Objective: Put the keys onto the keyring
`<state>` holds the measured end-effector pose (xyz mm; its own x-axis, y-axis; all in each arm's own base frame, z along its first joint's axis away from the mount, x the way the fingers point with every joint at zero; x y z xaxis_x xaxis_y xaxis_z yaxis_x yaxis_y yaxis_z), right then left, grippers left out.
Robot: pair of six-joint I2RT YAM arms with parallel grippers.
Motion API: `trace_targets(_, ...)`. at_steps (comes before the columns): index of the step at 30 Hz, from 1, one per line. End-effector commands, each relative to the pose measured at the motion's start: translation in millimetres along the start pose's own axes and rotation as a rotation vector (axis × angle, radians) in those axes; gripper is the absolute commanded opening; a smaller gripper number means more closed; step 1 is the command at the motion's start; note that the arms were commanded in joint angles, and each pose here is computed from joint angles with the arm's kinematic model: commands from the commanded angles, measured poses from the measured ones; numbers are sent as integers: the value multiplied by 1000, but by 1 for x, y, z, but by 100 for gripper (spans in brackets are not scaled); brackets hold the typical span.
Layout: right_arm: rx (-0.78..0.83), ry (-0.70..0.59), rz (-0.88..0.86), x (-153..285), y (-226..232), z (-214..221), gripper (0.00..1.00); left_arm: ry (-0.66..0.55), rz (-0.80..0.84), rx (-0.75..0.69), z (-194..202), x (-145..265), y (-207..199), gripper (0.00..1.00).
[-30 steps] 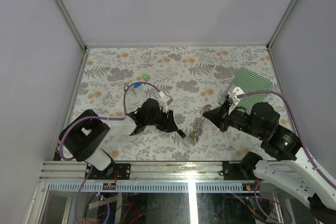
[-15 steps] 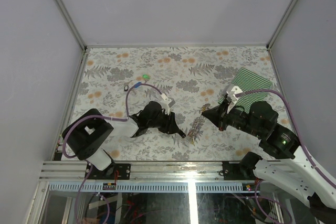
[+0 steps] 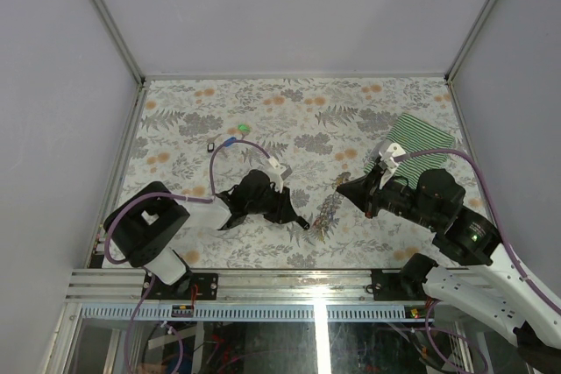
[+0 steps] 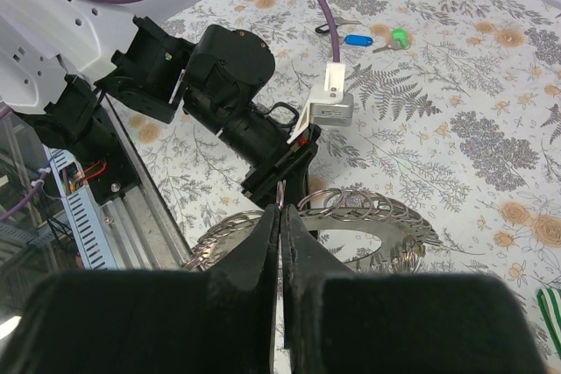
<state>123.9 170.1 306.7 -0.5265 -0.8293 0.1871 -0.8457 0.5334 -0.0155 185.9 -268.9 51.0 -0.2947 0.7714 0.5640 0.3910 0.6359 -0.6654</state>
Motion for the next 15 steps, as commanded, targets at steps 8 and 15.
trace_targets(8,14,-121,-22,1,3,-26,0,-11,46,-18,3,0,-5,24)
trace_targets(15,12,-118,-28,0,4,-25,0,-21,77,-26,0,1,-12,4)
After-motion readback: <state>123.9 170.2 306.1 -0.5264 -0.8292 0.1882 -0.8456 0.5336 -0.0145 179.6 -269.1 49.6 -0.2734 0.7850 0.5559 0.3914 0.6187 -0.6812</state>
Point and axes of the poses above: each gripper's point midway between its finger pads, its own x axis back along the fingers, its own y axis along the line the jaws close on, z = x × y, the point moved 5 cm from there along x, back along the fingers, and after that the axes turned 10 degrees about x, right-handed, at the moved point
